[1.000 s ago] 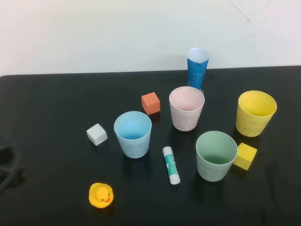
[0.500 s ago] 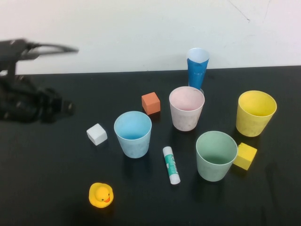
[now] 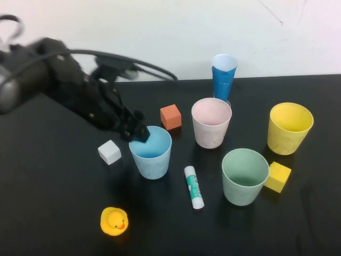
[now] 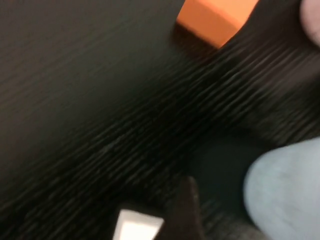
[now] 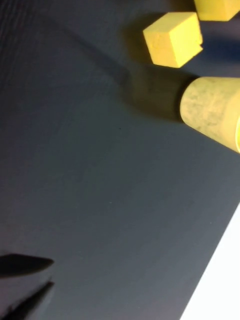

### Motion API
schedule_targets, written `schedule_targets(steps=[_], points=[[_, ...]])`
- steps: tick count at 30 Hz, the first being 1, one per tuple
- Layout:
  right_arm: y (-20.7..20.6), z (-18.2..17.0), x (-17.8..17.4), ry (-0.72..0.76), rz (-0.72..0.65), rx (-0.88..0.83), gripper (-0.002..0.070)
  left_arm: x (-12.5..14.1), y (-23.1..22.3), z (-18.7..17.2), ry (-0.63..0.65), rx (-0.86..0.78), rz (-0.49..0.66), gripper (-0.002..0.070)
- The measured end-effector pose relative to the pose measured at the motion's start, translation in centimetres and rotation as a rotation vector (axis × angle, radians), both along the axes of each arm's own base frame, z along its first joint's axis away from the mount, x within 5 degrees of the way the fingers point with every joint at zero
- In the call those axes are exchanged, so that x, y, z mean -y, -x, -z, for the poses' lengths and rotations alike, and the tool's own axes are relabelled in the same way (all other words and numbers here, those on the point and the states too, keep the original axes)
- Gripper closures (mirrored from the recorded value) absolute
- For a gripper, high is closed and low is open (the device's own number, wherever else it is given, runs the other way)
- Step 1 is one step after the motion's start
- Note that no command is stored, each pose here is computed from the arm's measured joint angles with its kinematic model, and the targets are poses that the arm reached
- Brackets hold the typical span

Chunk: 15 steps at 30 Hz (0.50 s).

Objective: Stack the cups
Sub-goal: Pick up the blue cup

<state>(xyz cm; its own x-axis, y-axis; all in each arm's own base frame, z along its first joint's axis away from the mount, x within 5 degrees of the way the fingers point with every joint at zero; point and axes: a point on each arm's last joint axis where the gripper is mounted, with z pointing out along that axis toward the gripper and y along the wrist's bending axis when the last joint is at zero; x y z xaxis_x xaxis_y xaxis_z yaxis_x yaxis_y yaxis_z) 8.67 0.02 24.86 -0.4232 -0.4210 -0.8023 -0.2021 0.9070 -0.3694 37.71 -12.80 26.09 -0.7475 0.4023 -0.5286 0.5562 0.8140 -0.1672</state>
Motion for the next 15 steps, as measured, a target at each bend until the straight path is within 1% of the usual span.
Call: schedule_targets(steps=[2, 3, 4, 5, 7, 9, 10, 11, 15], points=[[0.0, 0.0, 0.0, 0.000, 0.001, 0.005, 0.0679, 0.6, -0.6, 1.3, -0.031, -0.020, 0.024, 0.0156], [0.0, -0.1, 0.0, 0.000, 0.001, 0.007, 0.0679, 0.9, -0.9, 1.8, -0.044, -0.028, 0.035, 0.0197], [-0.1, -0.1, 0.0, -0.001, 0.001, 0.012, 0.0679, 1.1, -1.0, 2.3, -0.048, -0.036, 0.041, 0.0251], [-0.1, -0.1, 0.0, -0.001, 0.001, 0.012, 0.0679, 1.5, -1.2, 2.6, -0.051, -0.043, 0.050, 0.0320], [-0.1, -0.1, 0.0, -0.001, 0.002, 0.014, 0.0679, 2.1, -1.2, 3.0, -0.059, -0.048, 0.067, 0.0491], [-0.1, -0.1, 0.0, -0.001, 0.002, 0.014, 0.0679, 2.4, -1.1, 3.0, -0.059, -0.046, 0.084, 0.0585], [-0.1, -0.1, 0.0, -0.001, 0.002, 0.014, 0.0679, 2.5, -1.1, 2.8, -0.057, -0.043, 0.091, 0.0610], [-0.1, -0.1, 0.0, -0.001, 0.002, 0.014, 0.0679, 2.6, -1.1, 2.6, -0.057, -0.044, 0.096, 0.0620], [-0.1, -0.1, 0.0, -0.001, 0.002, 0.012, 0.0679, 2.8, -1.3, 0.6, -0.045, -0.039, 0.114, 0.0627]])
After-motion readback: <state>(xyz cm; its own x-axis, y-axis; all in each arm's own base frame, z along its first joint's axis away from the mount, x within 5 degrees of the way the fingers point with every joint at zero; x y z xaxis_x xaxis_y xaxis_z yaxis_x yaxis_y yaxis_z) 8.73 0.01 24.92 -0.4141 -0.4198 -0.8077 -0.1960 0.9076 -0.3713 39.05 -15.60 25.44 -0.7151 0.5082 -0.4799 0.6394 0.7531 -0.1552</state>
